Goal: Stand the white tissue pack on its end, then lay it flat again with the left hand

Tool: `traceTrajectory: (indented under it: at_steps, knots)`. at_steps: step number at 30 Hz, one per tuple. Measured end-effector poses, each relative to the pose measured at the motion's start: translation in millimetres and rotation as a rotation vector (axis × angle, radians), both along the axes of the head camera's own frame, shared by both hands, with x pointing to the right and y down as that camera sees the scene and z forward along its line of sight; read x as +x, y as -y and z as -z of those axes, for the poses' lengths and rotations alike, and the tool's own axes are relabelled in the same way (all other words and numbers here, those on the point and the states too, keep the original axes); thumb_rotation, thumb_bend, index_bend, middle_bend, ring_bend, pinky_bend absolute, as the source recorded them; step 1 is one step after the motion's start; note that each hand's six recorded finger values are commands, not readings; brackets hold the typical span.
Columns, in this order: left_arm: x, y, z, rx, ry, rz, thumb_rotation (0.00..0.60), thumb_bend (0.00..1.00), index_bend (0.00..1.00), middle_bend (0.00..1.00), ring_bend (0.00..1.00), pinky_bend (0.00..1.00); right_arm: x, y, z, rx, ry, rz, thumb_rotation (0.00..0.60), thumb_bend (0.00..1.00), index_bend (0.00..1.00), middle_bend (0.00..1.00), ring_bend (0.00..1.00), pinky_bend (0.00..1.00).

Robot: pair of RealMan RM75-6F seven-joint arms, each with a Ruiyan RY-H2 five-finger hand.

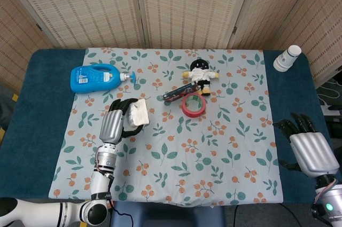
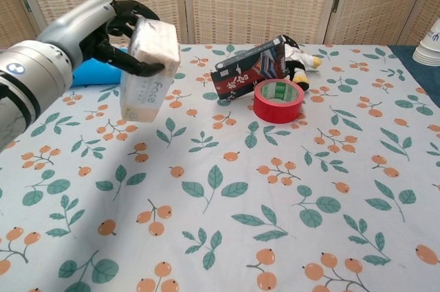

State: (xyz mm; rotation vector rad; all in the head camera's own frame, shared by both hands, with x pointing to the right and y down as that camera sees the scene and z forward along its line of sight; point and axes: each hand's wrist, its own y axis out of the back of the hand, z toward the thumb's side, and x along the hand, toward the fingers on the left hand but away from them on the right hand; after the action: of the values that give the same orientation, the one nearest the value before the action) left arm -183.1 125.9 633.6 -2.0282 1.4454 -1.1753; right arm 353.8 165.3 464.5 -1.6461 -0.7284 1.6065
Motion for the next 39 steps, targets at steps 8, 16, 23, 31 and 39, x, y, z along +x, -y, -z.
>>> traceTrajectory:
  at_steps: [8,16,23,31,39]
  knots:
    - [-10,-6,-15,-0.033,-0.091,0.080,0.600,0.32,0.36,0.53,0.22,0.11,2,1,-2,-0.003,-0.008,-0.006,0.600,0.06,0.21,0.17,0.00,0.00]
    - [-19,-10,-27,-0.074,-0.214,0.181,0.600,0.31,0.35,0.53,0.21,0.10,1,0,-5,-0.005,-0.022,0.002,0.600,0.06,0.21,0.17,0.00,0.00]
    - [-24,-11,-32,-0.063,-0.313,0.240,0.600,0.31,0.35,0.53,0.21,0.10,1,0,-6,-0.006,-0.023,0.000,0.600,0.06,0.21,0.17,0.00,0.00]
    - [-28,-17,-42,-0.054,-0.375,0.277,0.600,0.31,0.35,0.53,0.20,0.10,1,-1,-11,-0.025,-0.027,0.001,0.600,0.06,0.21,0.17,0.00,0.00]
    - [-34,-28,-59,-0.053,-0.388,0.294,0.600,0.31,0.33,0.51,0.19,0.10,3,-2,-15,-0.038,-0.035,-0.004,0.600,0.06,0.21,0.17,0.00,0.00]
